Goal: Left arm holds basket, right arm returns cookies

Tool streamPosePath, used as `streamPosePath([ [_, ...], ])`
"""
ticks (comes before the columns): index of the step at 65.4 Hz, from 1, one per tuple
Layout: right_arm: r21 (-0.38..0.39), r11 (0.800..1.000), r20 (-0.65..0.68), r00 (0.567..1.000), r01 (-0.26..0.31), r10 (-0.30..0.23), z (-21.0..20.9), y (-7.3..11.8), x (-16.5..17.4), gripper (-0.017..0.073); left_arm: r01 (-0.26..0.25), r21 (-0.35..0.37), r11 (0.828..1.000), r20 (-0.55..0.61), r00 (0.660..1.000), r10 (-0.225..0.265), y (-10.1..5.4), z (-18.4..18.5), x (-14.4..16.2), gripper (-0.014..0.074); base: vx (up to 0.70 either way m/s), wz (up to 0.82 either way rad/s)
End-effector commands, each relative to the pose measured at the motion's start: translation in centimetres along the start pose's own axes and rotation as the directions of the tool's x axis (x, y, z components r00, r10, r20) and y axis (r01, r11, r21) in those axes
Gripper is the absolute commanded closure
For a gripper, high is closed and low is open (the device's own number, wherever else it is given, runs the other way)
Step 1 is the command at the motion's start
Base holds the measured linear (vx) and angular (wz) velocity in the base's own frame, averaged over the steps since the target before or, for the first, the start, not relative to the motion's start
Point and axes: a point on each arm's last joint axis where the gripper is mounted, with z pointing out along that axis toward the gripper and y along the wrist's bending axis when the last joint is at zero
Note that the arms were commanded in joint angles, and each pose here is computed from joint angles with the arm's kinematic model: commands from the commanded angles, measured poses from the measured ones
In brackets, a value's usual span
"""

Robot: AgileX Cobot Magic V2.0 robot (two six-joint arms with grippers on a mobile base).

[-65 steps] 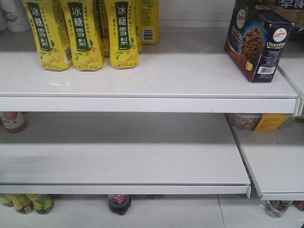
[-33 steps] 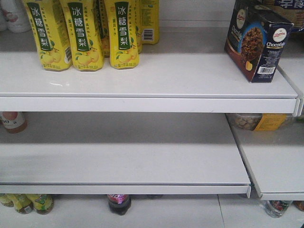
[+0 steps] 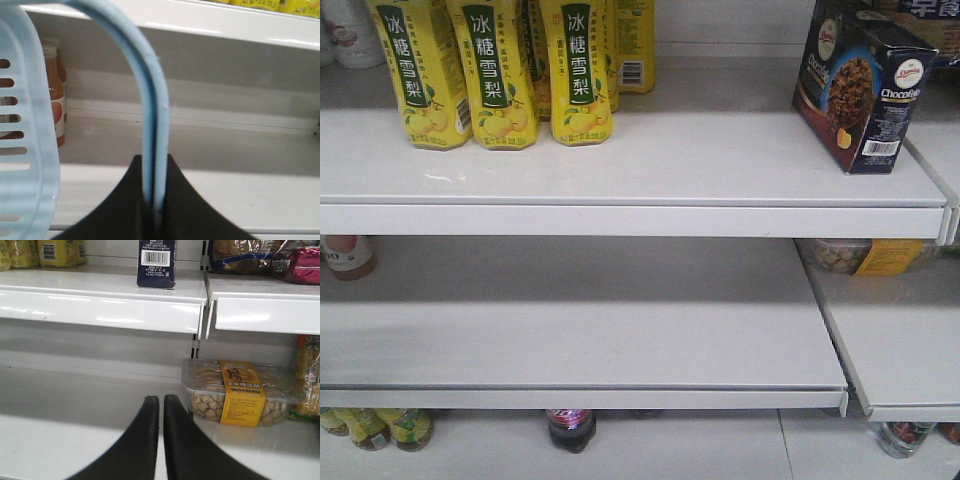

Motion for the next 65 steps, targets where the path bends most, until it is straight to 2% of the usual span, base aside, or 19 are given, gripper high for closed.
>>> streamPosePath([
  [1, 0.001, 1.0, 0.091, 0.996, 0.02, -0.02, -0.1, 0.0, -1.5, 0.0569, -0.029, 0.028, 0.999, 0.155, 0.988, 0.024, -0.4, -0.4, -2.0, 0.0596, 0.0, 0.0],
  [21, 0.007, 1.0, 0.1, 0.995, 0.02, -0.02, -0.2, 0.0, -1.6, 0.057, -0.029, 0.028, 0.999, 0.155, 0.988, 0.024, -0.4, -0.4, -2.0, 0.0596, 0.0, 0.0],
  [28, 0.087, 0.996, 0.159, 0.987, 0.015, -0.029, -1.1, -0.5, -1.9, 0.057, -0.029, 0.028, 0.999, 0.155, 0.988, 0.024, -0.4, -0.4, -2.0, 0.0596, 0.0, 0.0],
  [36, 0.224, 0.975, 0.157, 0.987, -0.008, -0.028, -1.2, -1.4, -1.2, 0.057, -0.029, 0.028, 0.999, 0.155, 0.988, 0.024, -0.4, -0.4, -2.0, 0.0596, 0.0, 0.0],
  [39, 0.244, 0.97, 0.161, 0.987, -0.02, -0.02, -1.2, -1.5, -0.6, 0.057, -0.029, 0.028, 0.999, 0.155, 0.988, 0.024, -0.4, -0.4, -2.0, 0.0596, 0.0, 0.0],
  [54, 0.231, 0.973, 0.244, 0.969, -0.023, -0.035, -1.2, -1.2, 3.2, 0.057, -0.029, 0.028, 0.999, 0.155, 0.988, 0.024, -0.4, -0.4, -2.0, 0.0596, 0.0, 0.0],
  [58, 0.23, 0.972, 0.246, 0.969, -0.043, -0.016, -1.5, -1.2, 3.3, 0.057, -0.029, 0.028, 0.999, 0.155, 0.988, 0.024, -0.4, -0.4, -2.1, 0.0596, 0.0, 0.0],
  [65, 0.213, 0.976, 0.255, 0.967, -0.04, -0.016, -1.5, -1.0, 3.3, 0.057, -0.029, 0.028, 0.999, 0.155, 0.988, 0.024, -0.4, -0.4, -2.1, 0.0596, 0.0, 0.0],
])
